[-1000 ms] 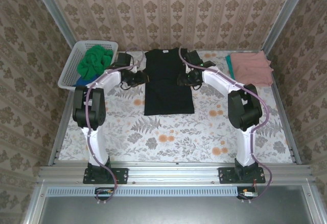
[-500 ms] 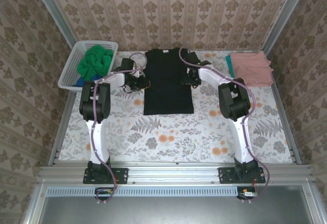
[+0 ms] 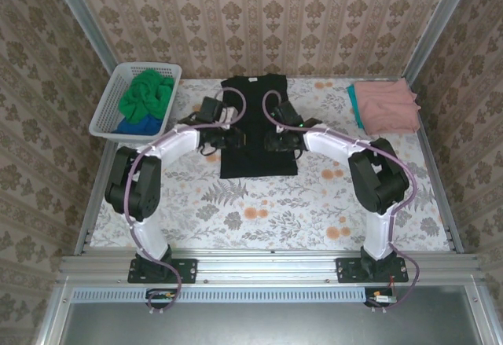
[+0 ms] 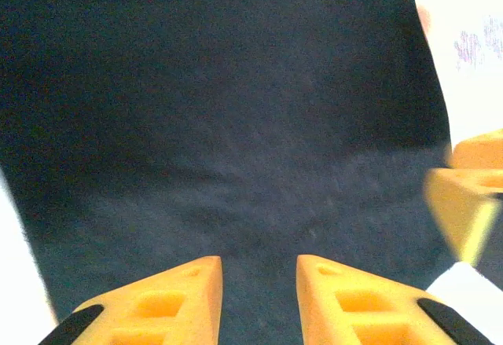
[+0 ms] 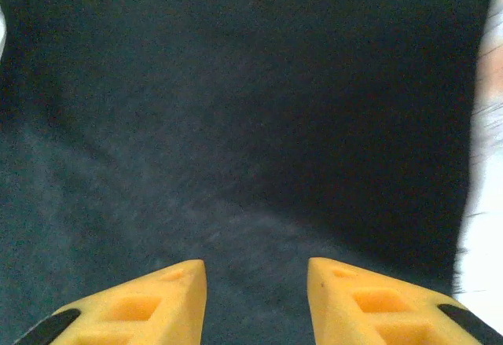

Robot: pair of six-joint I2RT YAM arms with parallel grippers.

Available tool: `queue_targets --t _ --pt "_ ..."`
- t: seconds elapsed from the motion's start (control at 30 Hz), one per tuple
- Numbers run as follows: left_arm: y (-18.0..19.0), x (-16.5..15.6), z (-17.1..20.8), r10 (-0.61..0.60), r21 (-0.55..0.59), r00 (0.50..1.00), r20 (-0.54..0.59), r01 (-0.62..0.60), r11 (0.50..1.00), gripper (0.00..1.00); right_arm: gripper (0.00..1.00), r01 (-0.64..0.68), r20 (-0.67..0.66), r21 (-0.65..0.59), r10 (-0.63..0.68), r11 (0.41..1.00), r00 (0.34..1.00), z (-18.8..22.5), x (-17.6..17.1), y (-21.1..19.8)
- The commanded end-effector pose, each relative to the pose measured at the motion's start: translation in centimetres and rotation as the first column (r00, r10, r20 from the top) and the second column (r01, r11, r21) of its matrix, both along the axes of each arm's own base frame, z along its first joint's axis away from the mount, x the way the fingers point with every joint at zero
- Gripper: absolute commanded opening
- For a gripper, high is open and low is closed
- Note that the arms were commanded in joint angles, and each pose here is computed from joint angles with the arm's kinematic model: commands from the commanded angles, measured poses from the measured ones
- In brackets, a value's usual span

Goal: Fold and stack the t-shirts

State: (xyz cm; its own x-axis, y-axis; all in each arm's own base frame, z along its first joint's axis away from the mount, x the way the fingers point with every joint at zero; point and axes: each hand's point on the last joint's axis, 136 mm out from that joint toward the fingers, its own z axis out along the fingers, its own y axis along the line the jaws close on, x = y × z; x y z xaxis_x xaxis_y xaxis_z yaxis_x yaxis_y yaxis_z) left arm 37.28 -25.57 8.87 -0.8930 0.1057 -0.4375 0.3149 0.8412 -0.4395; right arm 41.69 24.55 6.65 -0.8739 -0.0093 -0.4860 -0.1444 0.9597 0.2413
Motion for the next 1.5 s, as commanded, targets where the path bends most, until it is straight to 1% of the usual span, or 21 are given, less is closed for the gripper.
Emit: queue_targets --t 0.0,0.07,0.2,0.27,0.4,0.5,0.57,0.67,0.7,0.8,0.87,0.9,0.93,1.0,1.03,1.13,1.2,1.3,1.4,1.47 --pt "1.4 -3.7 -4.3 0.003 0.031 0.996 -0.092 -0.001 1.000 0.30 0.39 0.077 -0.060 0.015 -0.076 0.997 0.995 -2.8 -2.1 -1.4" --pt "2.7 -5.9 -6.0 0.024 0.046 0.992 -0.125 -0.019 0.999 0.30 0.39 0.076 -0.069 0.036 -0.073 0.996 0.995 -3.7 -3.8 -1.4" --pt "4.6 -9.5 -7.4 0.061 0.061 0.987 -0.150 -0.053 0.997 0.30 0.39 0.065 -0.082 0.018 -0.063 0.998 0.995 -5.0 -7.2 -1.6" --pt "5.2 -11.0 -8.2 0.074 0.063 0.983 -0.166 -0.065 0.996 0.30 0.39 0.064 -0.092 0.012 -0.063 0.998 0.994 -5.8 -8.7 -2.0" --pt "6.2 -13.3 -9.3 0.096 0.052 0.977 -0.191 -0.088 0.995 0.29 0.38 0.094 -0.123 -0.009 -0.095 0.995 0.988 -7.5 -11.6 -4.1" --pt "7.1 -14.5 -9.3 0.114 0.056 0.974 -0.194 -0.105 0.993 0.28 0.37 0.110 -0.132 -0.028 -0.113 0.994 0.985 -7.7 -13.2 -5.6" --pt "7.4 -15.3 -8.8 0.117 0.047 0.974 -0.192 -0.110 0.993 0.29 0.37 0.100 -0.131 -0.015 -0.101 0.995 0.986 -7.4 -14.2 -5.9" --pt "7.5 -16.4 -7.7 0.120 0.006 0.976 -0.181 -0.121 0.993 0.29 0.40 0.091 -0.124 -0.025 -0.093 0.996 0.988 -6.6 -15.7 -6.7" --pt "7.8 -16.8 -7.4 0.127 0.009 0.976 -0.175 -0.127 0.992 0.29 0.42 0.094 -0.119 -0.040 -0.098 0.995 0.988 -6.3 -16.1 -7.4" --pt "8.8 -17.4 -6.4 0.157 0.033 0.976 -0.149 -0.154 0.988 0.32 0.47 0.140 -0.085 -0.119 -0.151 0.983 0.985 -5.2 -16.7 -10.1" --pt "9.1 -17.1 -5.5 0.169 0.040 0.978 -0.120 -0.166 0.985 0.40 0.53 0.162 -0.048 -0.103 -0.168 0.981 0.985 -3.6 -16.7 -10.7" --pt "9.1 -16.8 -5.1 0.168 0.040 0.980 -0.104 -0.165 0.986 0.42 0.59 0.163 -0.030 -0.078 -0.166 0.984 0.986 -2.8 -16.8 -10.5" --pt "8.8 -16.4 -4.6 0.163 0.035 0.982 -0.093 -0.160 0.986 0.45 0.62 0.162 -0.018 -0.049 -0.163 0.986 0.986 -2.1 -16.8 -10.3" --pt "8.0 -15.7 -3.7 0.146 0.022 0.986 -0.084 -0.145 0.989 0.49 0.65 0.175 0.001 -0.029 -0.175 0.984 0.985 -1.4 -17.0 -10.6" --pt "7.3 -15.4 -3.3 0.133 0.014 0.988 -0.078 -0.132 0.991 0.50 0.66 0.195 0.004 -0.040 -0.195 0.980 0.981 -1.3 -17.2 -11.2" --pt "5.2 -15.4 -2.6 0.082 0.016 0.995 -0.057 -0.081 0.997 0.55 0.65 0.254 -0.033 -0.088 -0.258 0.963 0.966 -2.2 -18.2 -13.2" --pt "4.6 -15.7 -2.9 0.077 0.051 0.995 -0.063 -0.074 0.996 0.57 0.65 0.249 -0.075 -0.082 -0.255 0.965 0.964 -3.0 -18.8 -13.0" --pt "4.2 -16.1 -3.8 0.070 0.090 0.995 -0.065 -0.064 0.994 0.57 0.61 0.231 -0.133 -0.087 -0.241 0.969 0.961 -4.3 -19.5 -12.6" --pt "3.0 -16.7 -4.5 0.045 0.068 0.996 -0.082 -0.039 0.997 0.54 0.60 0.220 -0.147 -0.078 -0.229 0.972 0.962 -5.0 -19.5 -12.2" --pt "2.4 -17.2 -5.2 0.026 0.076 0.995 -0.095 -0.019 0.997 0.54 0.58 0.208 -0.150 -0.047 -0.213 0.977 0.965 -5.1 -19.2 -11.5"
